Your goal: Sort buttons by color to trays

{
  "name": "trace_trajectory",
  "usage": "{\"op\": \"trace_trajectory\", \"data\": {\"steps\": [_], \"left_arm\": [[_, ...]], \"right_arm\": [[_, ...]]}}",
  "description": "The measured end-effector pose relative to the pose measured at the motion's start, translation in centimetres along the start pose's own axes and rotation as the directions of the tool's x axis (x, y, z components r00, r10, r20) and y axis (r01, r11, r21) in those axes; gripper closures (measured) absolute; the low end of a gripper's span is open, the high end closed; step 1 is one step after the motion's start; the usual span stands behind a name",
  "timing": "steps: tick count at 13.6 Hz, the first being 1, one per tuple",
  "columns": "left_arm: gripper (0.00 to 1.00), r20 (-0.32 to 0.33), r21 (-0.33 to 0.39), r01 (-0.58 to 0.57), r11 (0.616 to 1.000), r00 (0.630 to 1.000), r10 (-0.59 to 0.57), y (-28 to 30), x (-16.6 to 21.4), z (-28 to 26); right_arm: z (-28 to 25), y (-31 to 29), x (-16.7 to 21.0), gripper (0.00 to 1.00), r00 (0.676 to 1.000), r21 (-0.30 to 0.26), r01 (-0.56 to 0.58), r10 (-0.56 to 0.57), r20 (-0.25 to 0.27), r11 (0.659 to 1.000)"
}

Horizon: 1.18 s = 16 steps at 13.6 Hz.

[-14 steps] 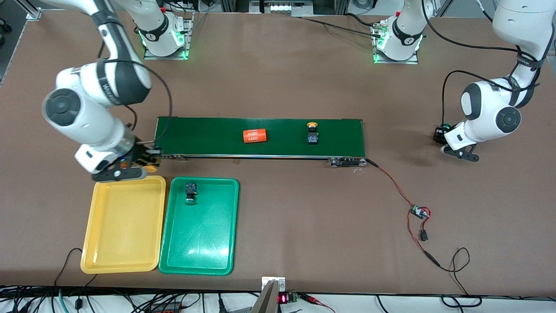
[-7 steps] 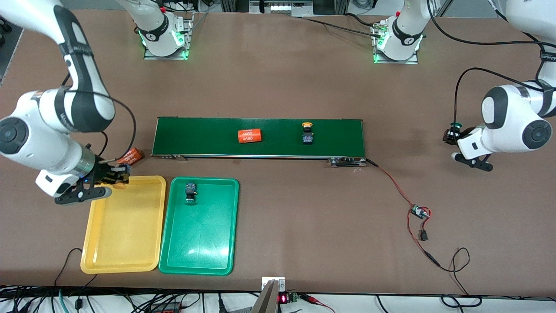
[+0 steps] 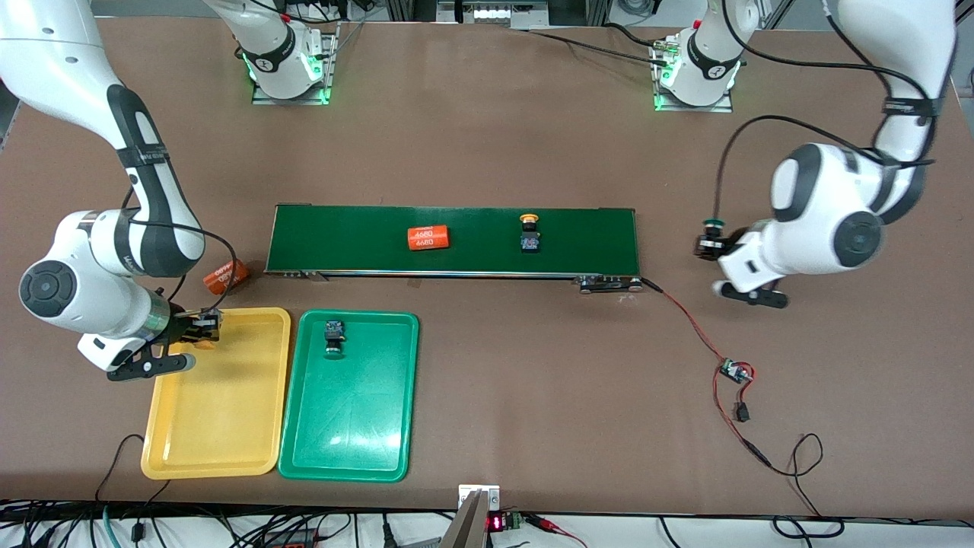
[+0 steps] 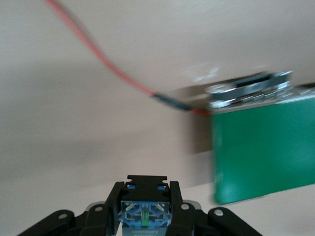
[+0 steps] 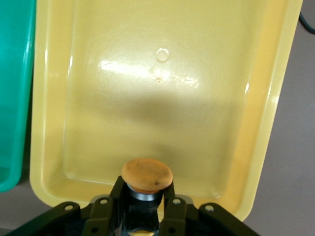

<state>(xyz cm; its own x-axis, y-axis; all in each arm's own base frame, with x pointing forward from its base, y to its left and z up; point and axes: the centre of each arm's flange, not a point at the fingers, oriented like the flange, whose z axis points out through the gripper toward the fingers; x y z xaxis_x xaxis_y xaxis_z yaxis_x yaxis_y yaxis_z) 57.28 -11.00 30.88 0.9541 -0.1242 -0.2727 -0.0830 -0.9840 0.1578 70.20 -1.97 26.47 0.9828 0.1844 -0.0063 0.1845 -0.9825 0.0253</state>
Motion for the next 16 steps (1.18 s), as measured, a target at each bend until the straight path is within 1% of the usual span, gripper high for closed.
{"op": "trace_trajectory", "data": {"steps": [3,5,6,7,8,11,12,13,14,15,16], "left_arm": [[0.59,-0.048,-0.015,0.047,0.999,0.998,-0.048,7.7,0.1,1.4],[0.59,-0.064,-0.032,0.047,0.998,0.997,-0.049,11.2,0.2,3.5],[0.59,-0.061,-0.037,0.048,0.998,0.997,-0.05,12.2,0.4,4.7],[0.59,-0.061,-0.045,0.051,0.998,0.997,-0.053,12.9,0.6,6.0],[0.59,-0.061,-0.05,0.05,0.997,0.997,-0.053,13.1,0.7,7.0],[0.59,-0.039,-0.052,0.048,0.997,0.998,-0.05,13.3,0.7,9.2],[0.53,-0.037,-0.052,0.048,0.997,0.998,-0.05,13.3,0.6,9.3],[0.45,-0.04,-0.052,0.048,0.997,0.998,-0.05,13.3,0.7,9.1],[0.37,-0.049,-0.053,0.048,0.997,0.998,-0.051,13.3,0.7,8.6],[0.26,-0.064,-0.054,0.048,0.997,0.997,-0.052,13.4,0.8,7.8],[0.17,-0.085,-0.055,0.05,0.997,0.995,-0.054,13.3,0.8,6.5]], "right_arm": [[1.2,0.5,0.1,0.67,1.0,-0.003,-0.005,0.005,-0.006,1.0],[1.7,1.2,0.1,0.65,1.0,-0.027,-0.001,0.001,-0.021,1.0],[2.0,1.5,0.2,0.56,1.0,-0.039,0.003,-0.004,-0.028,0.999],[2.2,1.7,0.2,0.56,0.999,-0.046,0.006,-0.007,-0.031,0.999],[2.4,1.8,0.2,0.53,0.999,-0.048,0.005,-0.007,-0.032,0.999],[2.5,2.0,0.1,0.26,1.0,-0.051,0.004,-0.006,-0.03,0.999],[2.5,1.9,0.2,0.18,0.999,-0.051,0.006,-0.007,-0.031,0.999],[2.3,1.7,0.2,0.18,0.999,-0.051,0.008,-0.01,-0.033,0.999],[1.9,1.5,0.2,0.12,0.999,-0.053,0.011,-0.013,-0.037,0.999],[1.1,1.1,0.1,0.04,0.999,-0.055,0.016,-0.018,-0.042,0.998],[0.0,0.3,-0.1,0.0,0.998,-0.057,0.027,-0.029,-0.047,0.998]]}}
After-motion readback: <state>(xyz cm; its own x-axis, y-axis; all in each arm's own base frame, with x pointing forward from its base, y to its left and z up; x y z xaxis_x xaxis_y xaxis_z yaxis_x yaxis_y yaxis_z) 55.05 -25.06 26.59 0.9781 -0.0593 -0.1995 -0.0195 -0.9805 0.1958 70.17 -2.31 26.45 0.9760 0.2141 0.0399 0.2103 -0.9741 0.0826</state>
